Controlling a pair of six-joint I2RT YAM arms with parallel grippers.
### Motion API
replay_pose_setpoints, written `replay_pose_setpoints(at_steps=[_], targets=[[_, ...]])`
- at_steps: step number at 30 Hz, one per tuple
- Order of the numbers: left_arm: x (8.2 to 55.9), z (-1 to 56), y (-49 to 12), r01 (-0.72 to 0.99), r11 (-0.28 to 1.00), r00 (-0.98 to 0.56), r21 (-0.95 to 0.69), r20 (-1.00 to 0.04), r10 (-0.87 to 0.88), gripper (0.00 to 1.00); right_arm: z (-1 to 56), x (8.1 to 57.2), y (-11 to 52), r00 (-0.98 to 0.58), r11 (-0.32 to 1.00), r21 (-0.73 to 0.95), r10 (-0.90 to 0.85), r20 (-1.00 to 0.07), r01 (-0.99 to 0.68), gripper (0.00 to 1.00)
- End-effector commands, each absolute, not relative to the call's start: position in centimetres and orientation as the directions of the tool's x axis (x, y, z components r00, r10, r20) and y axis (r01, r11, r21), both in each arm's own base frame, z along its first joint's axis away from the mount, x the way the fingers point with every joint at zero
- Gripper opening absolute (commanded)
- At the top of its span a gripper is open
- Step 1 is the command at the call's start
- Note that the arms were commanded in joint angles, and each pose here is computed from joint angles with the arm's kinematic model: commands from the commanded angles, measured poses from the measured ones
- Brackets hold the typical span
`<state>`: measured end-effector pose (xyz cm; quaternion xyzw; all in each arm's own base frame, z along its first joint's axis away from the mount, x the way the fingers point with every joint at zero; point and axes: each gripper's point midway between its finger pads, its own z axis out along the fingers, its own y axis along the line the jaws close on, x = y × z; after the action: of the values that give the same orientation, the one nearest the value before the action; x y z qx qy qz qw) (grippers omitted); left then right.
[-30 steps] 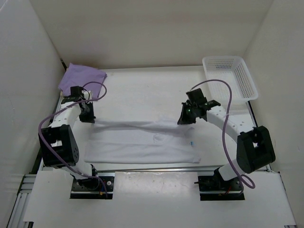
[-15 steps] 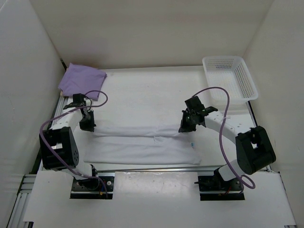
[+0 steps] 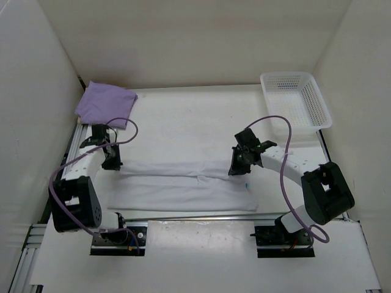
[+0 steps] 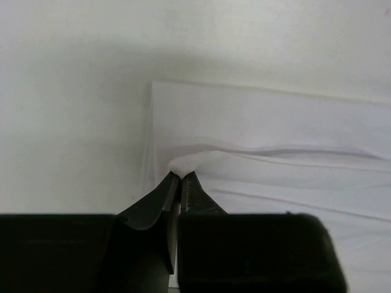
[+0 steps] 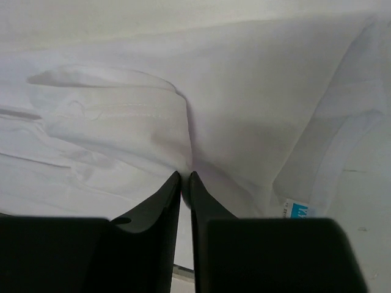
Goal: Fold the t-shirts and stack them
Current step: Fold the other side of the tshirt into a rectangle
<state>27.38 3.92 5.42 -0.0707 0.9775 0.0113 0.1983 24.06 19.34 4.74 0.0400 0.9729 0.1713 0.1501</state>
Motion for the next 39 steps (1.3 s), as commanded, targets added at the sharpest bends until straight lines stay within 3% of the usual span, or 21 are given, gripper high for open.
replay_pose_setpoints(at_steps=[1,6,12,14,15,16,24,30,31,35,39], targets=[[25.7,5.9,3.5,-0.138,0.99,-0.9,-0.01,-0.416,-0.129,0.17,3.5,21.6,18.5,-0.964,0.944,0.326,0.135,-0.228,0.055,0.18],[23.6,5.3,3.5,-0.146,0.989,-0.903,0.008,-0.41,-0.13,0.22,4.1,20.0,17.9,-0.958,0.937,0.348,0.094,-0.271,-0.006,0.18],[21.9,5.0,4.1,-0.17,0.985,-0.905,0.039,-0.402,-0.14,0.34,5.1,18.2,17.8,-0.956,0.924,0.358,-0.022,-0.293,-0.131,0.26],[21.6,5.2,4.3,-0.18,0.983,-0.904,0.039,-0.402,-0.15,0.4,5.0,17.2,17.3,-0.957,0.927,0.335,-0.075,-0.282,-0.171,0.28],[21.3,5.1,4.5,-0.19,0.981,-0.907,0.04,-0.39,-0.16,0.52,5.2,16.9,17.3,-0.953,0.923,0.333,-0.093,-0.288,-0.191,0.28],[21.0,5.1,4.8,-0.204,0.978,-0.903,0.039,-0.393,-0.172,0.58,5.6,17.3,17.4,-0.946,0.923,0.328,-0.097,-0.31,-0.202,0.33],[21.7,6.3,4.2,-0.192,0.981,-0.901,-0.01,-0.394,-0.181,0.66,11.4,25.9,23.5,-0.878,0.89,0.339,-0.124,-0.463,-0.304,0.54],[23.2,8.8,3.6,-0.187,0.978,-0.876,-0.095,-0.434,-0.21,0.72,8.5,29.4,27.5,-0.911,0.898,0.335,-0.147,-0.385,-0.286,0.55],[23.6,9.1,3.2,-0.173,0.977,-0.875,-0.122,-0.436,-0.209,0.8,7.4,29.9,27.9,-0.922,0.905,0.333,-0.14,-0.36,-0.267,0.55],[24.6,7.9,2.7,-0.165,0.973,-0.902,-0.163,-0.375,-0.216,0.86,5.3,30.1,28.8,-0.938,0.909,0.328,-0.151,-0.313,-0.256,0.55],[26.1,6.1,3.5,-0.184,0.972,-0.925,-0.145,-0.308,-0.221,0.84,4.9,29.8,29.0,-0.937,0.912,0.316,-0.161,-0.31,-0.262,0.52]])
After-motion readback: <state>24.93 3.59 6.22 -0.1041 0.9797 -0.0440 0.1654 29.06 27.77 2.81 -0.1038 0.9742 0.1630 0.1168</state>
